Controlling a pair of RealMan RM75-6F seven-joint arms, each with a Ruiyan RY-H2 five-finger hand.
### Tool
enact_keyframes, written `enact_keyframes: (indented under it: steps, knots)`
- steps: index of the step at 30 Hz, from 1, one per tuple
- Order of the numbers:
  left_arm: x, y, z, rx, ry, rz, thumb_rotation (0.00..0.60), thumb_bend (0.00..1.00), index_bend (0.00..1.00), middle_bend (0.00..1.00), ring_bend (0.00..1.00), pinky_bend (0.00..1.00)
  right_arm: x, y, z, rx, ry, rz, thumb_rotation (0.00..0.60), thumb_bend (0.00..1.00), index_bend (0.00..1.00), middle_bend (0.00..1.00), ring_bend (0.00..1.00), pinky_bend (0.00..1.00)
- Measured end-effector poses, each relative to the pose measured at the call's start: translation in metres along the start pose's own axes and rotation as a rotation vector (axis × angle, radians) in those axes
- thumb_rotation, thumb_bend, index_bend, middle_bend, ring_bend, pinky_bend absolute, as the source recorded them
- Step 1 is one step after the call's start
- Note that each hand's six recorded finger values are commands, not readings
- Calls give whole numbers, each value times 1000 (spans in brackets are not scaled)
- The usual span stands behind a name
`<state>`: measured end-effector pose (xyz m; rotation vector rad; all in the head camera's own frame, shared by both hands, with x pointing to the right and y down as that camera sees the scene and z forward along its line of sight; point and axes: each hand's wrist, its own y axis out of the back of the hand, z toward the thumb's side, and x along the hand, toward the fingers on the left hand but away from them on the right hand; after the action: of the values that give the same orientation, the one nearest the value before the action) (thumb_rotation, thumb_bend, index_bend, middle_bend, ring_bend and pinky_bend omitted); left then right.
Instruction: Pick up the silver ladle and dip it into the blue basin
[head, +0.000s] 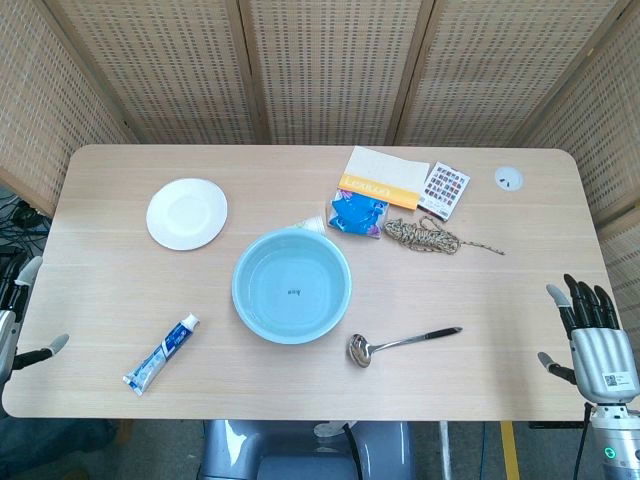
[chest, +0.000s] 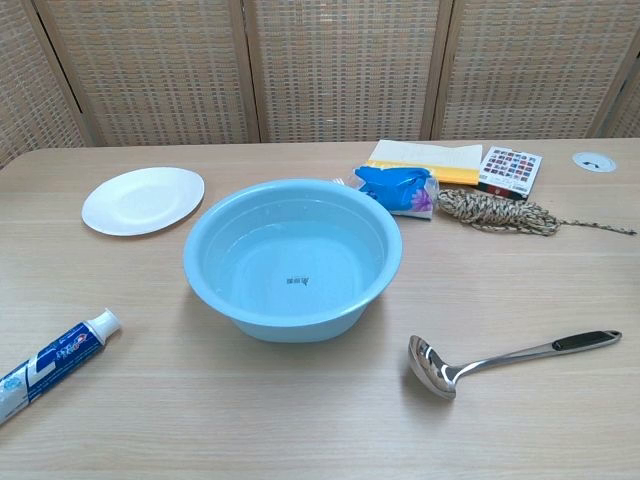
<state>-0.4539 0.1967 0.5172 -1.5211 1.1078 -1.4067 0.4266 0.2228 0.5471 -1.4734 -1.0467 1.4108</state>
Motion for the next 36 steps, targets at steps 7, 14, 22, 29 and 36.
enact_keyframes:
  steps: [7, 14, 22, 29, 36]
  knots:
    - [1, -2, 1, 4, -2, -7, 600, 0, 0, 0, 0, 0, -2, -4, 1, 2, 2, 16, 600, 0, 0, 208, 167, 100]
    - [7, -2, 0, -8, 10, -6, 600, 0, 0, 0, 0, 0, -23, -23, 19, -2, 99, 92, 600, 0, 7, 868, 899, 993]
    - [14, -7, -3, 4, 34, -23, 600, 0, 0, 0, 0, 0, -60, -74, 59, -3, 242, 316, 600, 8, 243, 969, 1000, 1000]
    - [16, -12, -4, 20, 48, -33, 600, 0, 0, 0, 0, 0, -80, -115, 101, 16, 314, 431, 600, 240, 397, 980, 1000, 1000]
    - [17, -14, 1, 38, 33, -19, 600, 0, 0, 0, 0, 0, -90, -141, 120, 45, 324, 472, 600, 378, 427, 980, 1000, 1000]
